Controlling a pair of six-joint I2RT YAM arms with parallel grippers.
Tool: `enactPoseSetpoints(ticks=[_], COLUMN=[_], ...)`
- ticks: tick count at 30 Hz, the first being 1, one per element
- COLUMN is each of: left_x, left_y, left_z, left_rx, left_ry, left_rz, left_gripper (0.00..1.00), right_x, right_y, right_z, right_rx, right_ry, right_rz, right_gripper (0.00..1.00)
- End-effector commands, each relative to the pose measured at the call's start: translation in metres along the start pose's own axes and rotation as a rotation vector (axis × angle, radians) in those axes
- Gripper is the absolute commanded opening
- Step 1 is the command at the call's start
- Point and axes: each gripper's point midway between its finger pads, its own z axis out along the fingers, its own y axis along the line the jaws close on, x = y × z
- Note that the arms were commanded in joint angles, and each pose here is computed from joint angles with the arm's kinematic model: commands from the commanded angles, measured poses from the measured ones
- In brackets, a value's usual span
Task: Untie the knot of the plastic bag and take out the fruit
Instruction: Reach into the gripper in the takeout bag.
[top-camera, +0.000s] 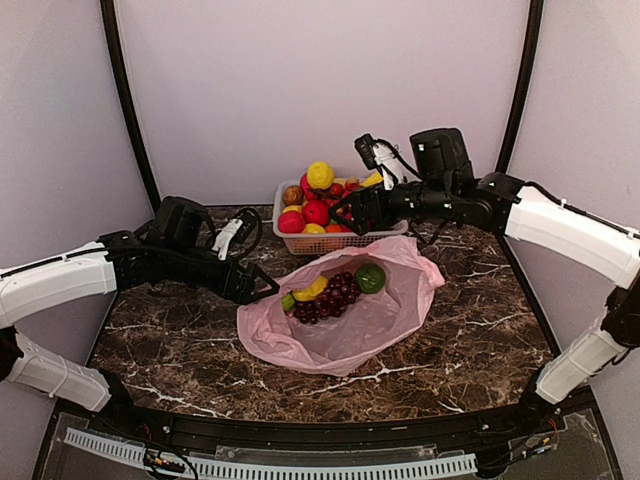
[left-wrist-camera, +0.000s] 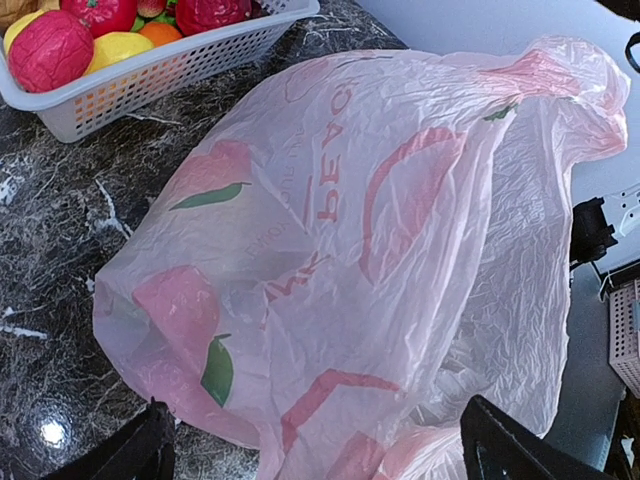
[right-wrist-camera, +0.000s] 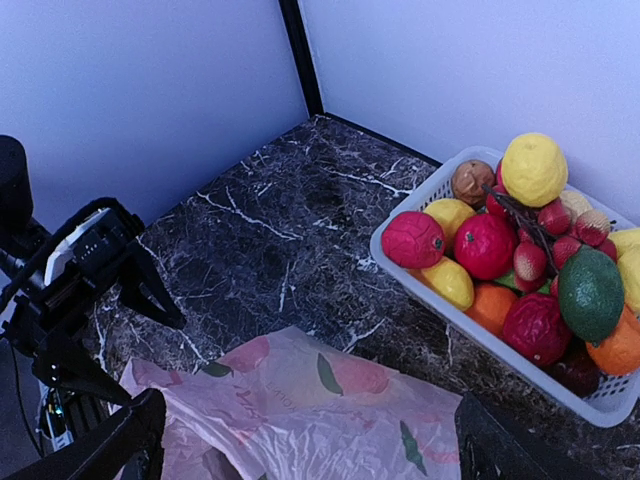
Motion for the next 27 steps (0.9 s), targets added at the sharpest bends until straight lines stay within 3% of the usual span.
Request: enactPoseSetpoints(ticks=[1,16,19,21,23,24,27], left_x=[-0.027,-0.029,-0.029,-0.029,-0.030,-0.030,-0.035], left_y=[-0.020,-0.038,-0.039,-0.033,-0.027,-0.022,-0.023], left_z=[-0.006,0.027,0.032,0.033,0.033,0.033,0.027], left_rx=[0.039,0.055,0.047,0.015,-0.024,-0.049,-0.056], left_ry=[-0.069,0.007,0.011,0.007,0.004,0.004,-0.019], left_rz=[0.055,0.123,0.134,0.134,0.127,0.118,0.107], left_gripper=[0.99,0.99,0.93,0.83,0.63,0.47,0.21], right_x=[0.021,0.053,0.058,0.064,0.066,0.067,0.072], right_y=[0.022,0.086,0.091,0.097,0.098,0.101,0.107], right_z=[-0.007,-0.017,-0.010,-0.006,-0.003,-0.001,0.003], right_rx=[-0.006,-0.061,-0.061,-0.067,-0.044,-0.038,-0.012], right_ry=[0.054,0.148,0.138,0.144,0.136,0.131,0.121], right_rz=[0.075,0.143,0.168,0.178,0.185,0.188,0.195], right_gripper=[0.95,0.93,0.91,0.87,0.85,0.84,0.83])
